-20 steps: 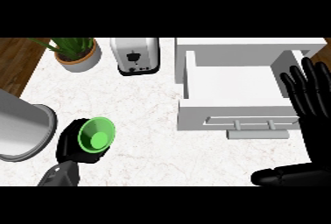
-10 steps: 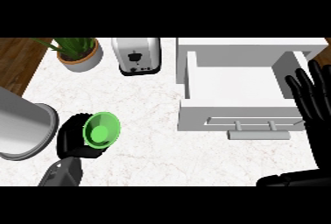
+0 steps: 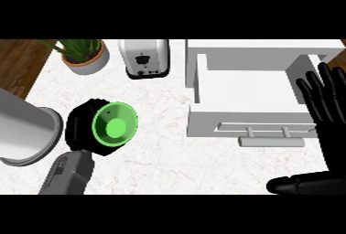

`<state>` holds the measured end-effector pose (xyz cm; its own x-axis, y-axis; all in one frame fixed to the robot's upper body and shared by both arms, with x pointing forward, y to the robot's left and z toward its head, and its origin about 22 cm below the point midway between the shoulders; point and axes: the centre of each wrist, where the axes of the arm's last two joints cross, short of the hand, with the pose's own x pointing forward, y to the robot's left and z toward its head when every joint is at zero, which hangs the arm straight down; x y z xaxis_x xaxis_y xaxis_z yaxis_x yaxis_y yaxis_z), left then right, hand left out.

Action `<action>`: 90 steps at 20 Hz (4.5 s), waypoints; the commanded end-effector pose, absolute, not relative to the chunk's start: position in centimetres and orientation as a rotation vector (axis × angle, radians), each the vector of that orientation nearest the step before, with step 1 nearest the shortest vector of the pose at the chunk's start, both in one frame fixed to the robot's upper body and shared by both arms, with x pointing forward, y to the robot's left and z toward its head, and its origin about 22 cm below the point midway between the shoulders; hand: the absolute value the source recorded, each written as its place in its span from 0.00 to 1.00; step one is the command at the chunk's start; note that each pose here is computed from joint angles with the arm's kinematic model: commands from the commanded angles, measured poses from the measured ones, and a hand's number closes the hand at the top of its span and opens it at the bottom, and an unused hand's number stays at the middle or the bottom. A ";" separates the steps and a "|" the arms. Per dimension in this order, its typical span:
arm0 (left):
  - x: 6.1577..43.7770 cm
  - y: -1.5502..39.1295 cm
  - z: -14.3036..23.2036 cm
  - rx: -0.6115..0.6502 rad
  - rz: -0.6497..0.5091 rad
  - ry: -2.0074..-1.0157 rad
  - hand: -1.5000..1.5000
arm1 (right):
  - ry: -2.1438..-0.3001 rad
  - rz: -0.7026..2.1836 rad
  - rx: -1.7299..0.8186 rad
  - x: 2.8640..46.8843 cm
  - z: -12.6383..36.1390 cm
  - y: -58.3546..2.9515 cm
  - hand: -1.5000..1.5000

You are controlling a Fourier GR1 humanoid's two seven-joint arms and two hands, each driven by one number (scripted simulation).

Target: Pick up the cup, place it into the drawer and close the drawer

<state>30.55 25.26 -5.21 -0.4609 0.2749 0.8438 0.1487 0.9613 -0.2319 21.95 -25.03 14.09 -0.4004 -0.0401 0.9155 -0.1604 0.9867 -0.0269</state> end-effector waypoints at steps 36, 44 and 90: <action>41.6 6.4 18.9 -0.264 -0.110 -2.032 1.00 | -1.982 0.138 0.115 21.6 13.9 -25.0 0.00; 41.9 2.4 17.4 -0.182 -0.100 -1.996 1.00 | -1.986 0.149 0.154 22.7 14.5 -25.7 0.00; 42.3 2.4 14.7 -0.297 -0.040 -1.954 0.00 | -2.002 0.247 0.302 21.9 15.4 -26.9 1.00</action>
